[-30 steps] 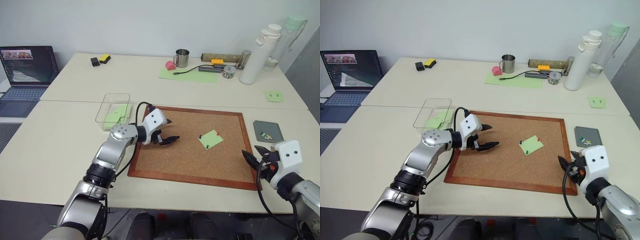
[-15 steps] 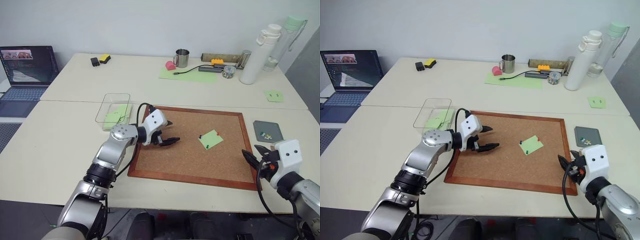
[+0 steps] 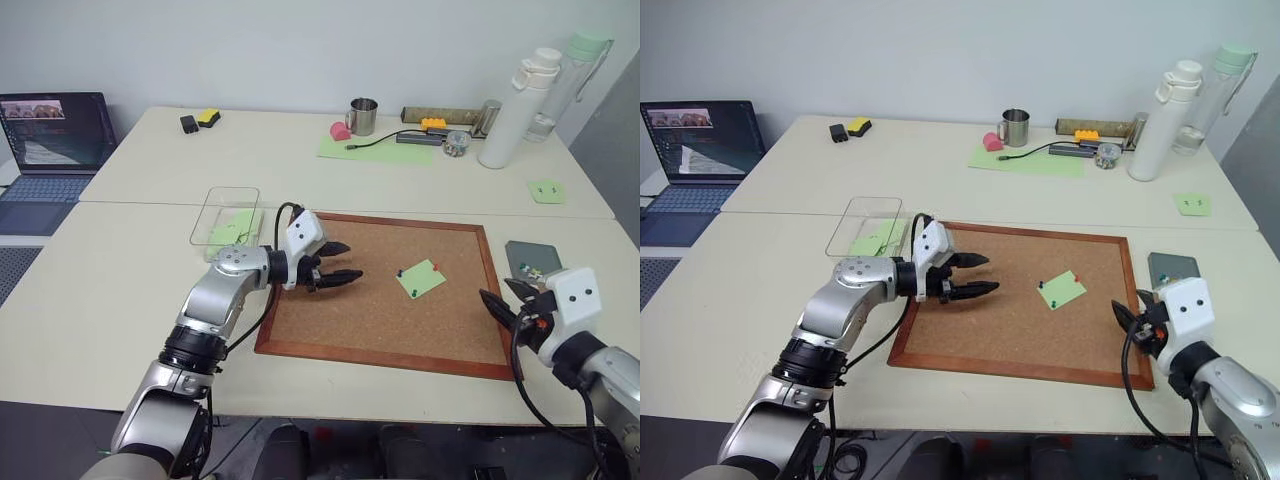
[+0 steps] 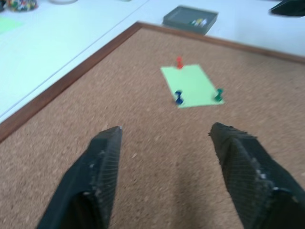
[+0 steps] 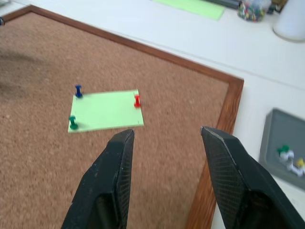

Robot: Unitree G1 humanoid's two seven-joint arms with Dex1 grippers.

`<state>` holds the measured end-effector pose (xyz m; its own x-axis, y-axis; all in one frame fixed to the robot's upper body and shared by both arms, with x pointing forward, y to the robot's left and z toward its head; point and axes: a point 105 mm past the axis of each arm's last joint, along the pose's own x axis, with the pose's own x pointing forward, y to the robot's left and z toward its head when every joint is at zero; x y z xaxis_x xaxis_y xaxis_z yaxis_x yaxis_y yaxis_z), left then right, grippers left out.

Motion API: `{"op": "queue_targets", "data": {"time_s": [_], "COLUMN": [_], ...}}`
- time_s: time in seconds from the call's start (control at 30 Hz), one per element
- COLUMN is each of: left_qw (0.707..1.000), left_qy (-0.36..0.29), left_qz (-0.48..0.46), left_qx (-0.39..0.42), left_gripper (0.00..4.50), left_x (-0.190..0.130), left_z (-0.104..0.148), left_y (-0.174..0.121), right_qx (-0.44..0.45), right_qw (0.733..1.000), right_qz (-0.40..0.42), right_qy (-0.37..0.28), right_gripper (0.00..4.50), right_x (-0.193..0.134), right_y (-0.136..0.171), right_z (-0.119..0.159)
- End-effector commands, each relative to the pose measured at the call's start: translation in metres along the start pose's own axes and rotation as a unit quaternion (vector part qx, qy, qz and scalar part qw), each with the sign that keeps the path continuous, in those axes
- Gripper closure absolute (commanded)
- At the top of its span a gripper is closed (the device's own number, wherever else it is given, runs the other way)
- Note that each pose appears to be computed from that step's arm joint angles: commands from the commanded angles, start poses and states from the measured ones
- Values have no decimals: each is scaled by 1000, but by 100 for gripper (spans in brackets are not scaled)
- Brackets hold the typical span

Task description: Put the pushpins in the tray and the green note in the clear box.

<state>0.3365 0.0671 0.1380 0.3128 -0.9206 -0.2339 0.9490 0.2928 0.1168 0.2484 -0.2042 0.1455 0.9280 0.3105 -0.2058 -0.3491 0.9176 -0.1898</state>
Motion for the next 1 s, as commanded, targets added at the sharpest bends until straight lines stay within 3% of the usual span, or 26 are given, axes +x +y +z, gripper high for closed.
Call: {"op": "queue_targets", "data": {"time_s": [0.03,0.2,0.4,0.6,0.87,1.0], "left_qw": [999,999,999,999,998,998], "left_qy": [-28,-35,-45,-39,61,61], "left_qz": [-19,-28,-20,-10,-2,6], "left_qx": [7,1,-3,-17,-21,-16], "left_gripper": [240,331,443,443,443,443], "left_x": [-2,0,4,12,24,26], "left_z": [16,17,17,2,-60,-65], "left_y": [-7,-14,-16,-20,-30,-28], "right_qx": [-16,-17,-13,-2,27,45], "right_qw": [999,997,998,998,999,999], "right_qz": [35,69,63,52,20,20], "right_qy": [-17,-29,-28,-26,-22,-15], "right_gripper": [219,219,219,219,219,219], "right_x": [14,37,59,77,101,108], "right_y": [12,26,22,20,10,9], "right_z": [10,14,10,3,-8,-14]}}
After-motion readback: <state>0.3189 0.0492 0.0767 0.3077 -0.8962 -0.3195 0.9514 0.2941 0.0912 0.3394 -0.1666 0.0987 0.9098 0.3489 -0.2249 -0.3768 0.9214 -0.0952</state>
